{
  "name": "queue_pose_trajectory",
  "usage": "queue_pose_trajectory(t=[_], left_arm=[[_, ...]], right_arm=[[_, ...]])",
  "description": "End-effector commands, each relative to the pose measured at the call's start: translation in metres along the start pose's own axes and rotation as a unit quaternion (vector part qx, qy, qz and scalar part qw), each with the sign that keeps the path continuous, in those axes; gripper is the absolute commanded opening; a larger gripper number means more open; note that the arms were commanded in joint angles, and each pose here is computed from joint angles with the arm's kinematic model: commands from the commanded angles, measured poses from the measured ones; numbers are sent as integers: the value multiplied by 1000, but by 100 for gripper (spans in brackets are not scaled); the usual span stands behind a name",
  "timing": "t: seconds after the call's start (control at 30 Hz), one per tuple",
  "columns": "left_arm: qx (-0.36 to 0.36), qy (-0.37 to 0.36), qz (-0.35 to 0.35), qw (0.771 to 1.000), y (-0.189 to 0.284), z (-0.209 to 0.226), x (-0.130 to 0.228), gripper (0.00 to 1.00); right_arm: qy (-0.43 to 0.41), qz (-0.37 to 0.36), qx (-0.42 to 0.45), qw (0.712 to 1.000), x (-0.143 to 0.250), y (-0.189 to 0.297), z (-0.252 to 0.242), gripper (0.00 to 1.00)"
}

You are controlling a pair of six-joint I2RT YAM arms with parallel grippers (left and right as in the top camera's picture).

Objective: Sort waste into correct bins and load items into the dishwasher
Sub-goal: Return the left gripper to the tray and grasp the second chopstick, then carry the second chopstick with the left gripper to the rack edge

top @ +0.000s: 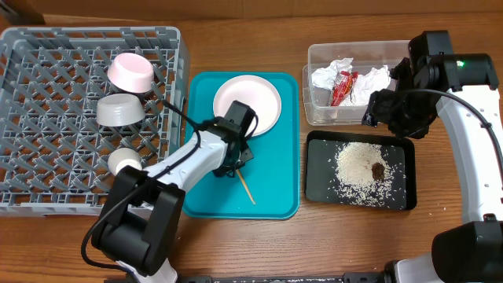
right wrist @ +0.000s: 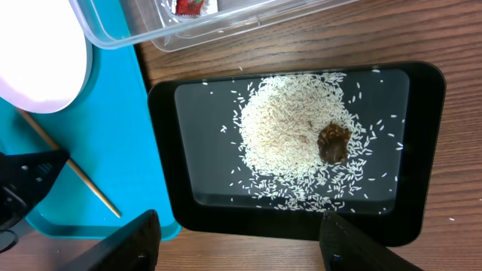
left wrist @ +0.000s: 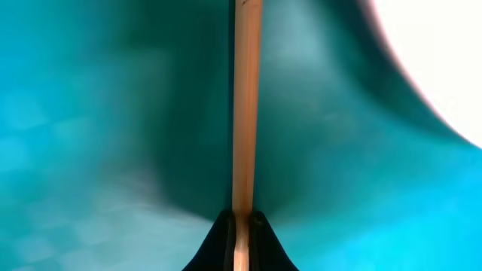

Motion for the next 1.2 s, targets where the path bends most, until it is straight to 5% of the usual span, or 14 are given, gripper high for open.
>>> queue_pose_trajectory(t=[0.0,0.27,0.53,0.8,1.1,1.17], left_arm=[[-4,31,-9,999,14,19,-10,4],[40,-64,-124,989,98,36,-67,4],[-16,-290,-203,935,168,69,-118,4],[-47,-313,-219,923,162,98,-144,4],[-52,-332,-152,929,107,102,-148,4],[-52,-331,-151,930,105,102,-149,14]], right_arm=[[7,-19,-11,1000,-1,12,4,69],[7,-18,-11,1000,-1,12,4,69],[7,-17,-10,1000,0,12,4,69],[7,-17,-10,1000,0,12,3,69],[7,-17,-10,1000,0,12,3,69],[7,-17,-10,1000,0,12,3,69]])
Point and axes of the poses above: each gripper's point midway between its finger pads, its own y axis back along the fingers, its own z axis along the line the jaws close on, x = y × z, the point moved 3 cm from there along y, back along the fingers, and after that the axes turned 15 degrees about -y, right-handed, at the moved point
